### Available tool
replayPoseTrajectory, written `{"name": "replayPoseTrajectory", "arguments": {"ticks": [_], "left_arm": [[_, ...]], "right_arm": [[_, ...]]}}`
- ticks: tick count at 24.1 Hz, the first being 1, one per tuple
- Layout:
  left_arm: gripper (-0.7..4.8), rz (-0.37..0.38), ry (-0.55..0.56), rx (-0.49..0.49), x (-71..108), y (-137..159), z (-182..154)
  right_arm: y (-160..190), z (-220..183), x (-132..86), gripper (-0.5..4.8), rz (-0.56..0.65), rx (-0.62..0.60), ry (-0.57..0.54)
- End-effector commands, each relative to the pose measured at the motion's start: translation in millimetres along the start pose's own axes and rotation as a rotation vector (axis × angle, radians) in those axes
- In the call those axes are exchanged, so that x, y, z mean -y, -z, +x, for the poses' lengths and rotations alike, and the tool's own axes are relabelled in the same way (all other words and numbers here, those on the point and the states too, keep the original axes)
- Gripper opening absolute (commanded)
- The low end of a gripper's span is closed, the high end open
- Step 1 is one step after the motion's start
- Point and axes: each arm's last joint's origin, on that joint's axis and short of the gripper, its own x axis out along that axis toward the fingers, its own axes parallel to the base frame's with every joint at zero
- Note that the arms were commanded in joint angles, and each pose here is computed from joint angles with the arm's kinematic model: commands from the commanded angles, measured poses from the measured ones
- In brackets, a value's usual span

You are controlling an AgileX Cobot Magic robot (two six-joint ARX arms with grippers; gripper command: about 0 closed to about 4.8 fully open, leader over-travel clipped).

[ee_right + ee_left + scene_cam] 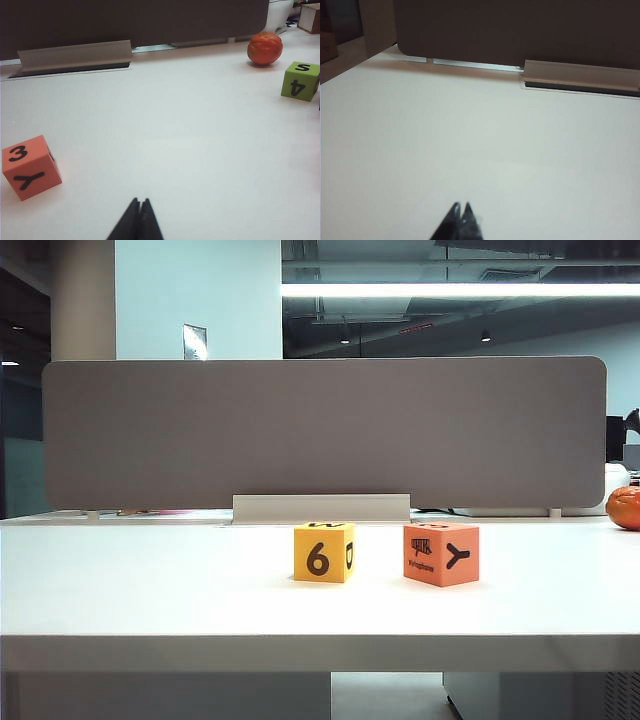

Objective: Stack one letter block on top of another letter block.

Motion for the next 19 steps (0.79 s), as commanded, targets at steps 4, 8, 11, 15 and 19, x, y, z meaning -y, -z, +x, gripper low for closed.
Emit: {"name": "replayPoseTrajectory", "arguments": {"ticks": [4,8,11,15,19], "left_arm": [[-0.06,0.001,0.001,0.014,0.1,-2.2,-0.2],[-0.06,0.082,-0.005,0.016,0.0,-2.3,-0.2],[-0.06,0.091,0.0,0.015,0.1,-2.2,-0.2],[-0.06,0.09,0.0,0.016,0.1,-2.3,-0.2],[-0.06,0.09,0.0,0.015,0.1,-2.2,-0.2]], "right_arm": [[0.7,0.4,0.1,-0.01,0.0,0.007,0.0],[0.7,0.4,0.1,-0.01,0.0,0.007,0.0],[0.7,0.4,0.1,-0.01,0.0,0.007,0.001],[0.6,0.4,0.1,-0.01,0.001,0.008,0.0],[0.6,0.4,0.1,-0.01,0.0,0.008,0.0]]}}
